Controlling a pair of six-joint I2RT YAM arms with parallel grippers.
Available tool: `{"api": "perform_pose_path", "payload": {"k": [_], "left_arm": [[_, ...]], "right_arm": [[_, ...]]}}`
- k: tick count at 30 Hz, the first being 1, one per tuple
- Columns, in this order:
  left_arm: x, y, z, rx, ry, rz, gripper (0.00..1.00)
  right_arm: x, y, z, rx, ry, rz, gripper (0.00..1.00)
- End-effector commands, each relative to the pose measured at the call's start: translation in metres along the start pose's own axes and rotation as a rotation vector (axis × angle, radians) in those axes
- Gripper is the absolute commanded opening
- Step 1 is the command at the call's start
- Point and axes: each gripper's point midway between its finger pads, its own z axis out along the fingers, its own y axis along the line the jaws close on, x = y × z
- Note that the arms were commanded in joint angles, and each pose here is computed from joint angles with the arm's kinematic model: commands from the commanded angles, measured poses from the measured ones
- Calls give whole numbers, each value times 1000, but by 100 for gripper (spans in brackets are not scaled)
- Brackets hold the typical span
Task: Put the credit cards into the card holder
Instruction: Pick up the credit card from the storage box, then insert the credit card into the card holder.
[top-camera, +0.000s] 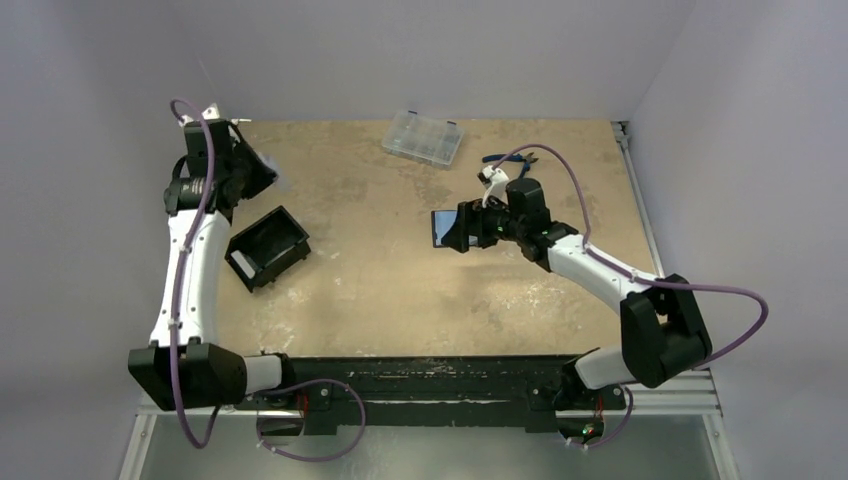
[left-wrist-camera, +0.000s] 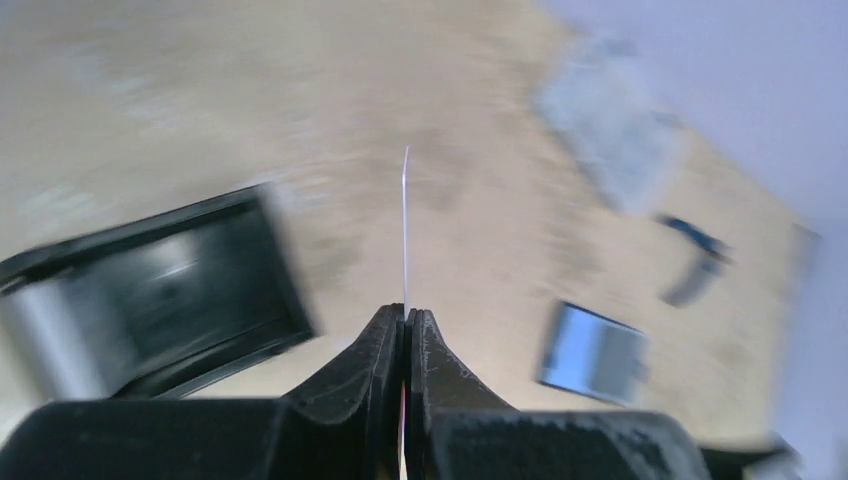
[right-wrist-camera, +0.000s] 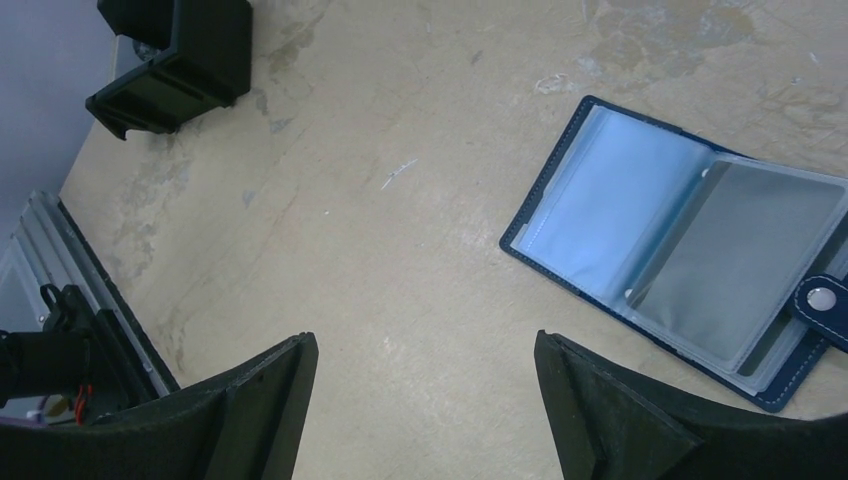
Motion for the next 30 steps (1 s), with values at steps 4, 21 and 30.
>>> {"api": "perform_pose_path", "payload": {"k": [4, 21, 30], "left_arm": [[32, -163, -61, 1012, 72, 128, 0], [229, -239, 37, 1188, 573, 132, 0], [296, -258, 69, 1182, 754, 72, 0]], "right_arm": [[1, -37, 4, 56, -14, 85, 84], [-6, -107, 13, 87, 10, 276, 23], [-10, -142, 30, 118, 5, 343, 17]]}}
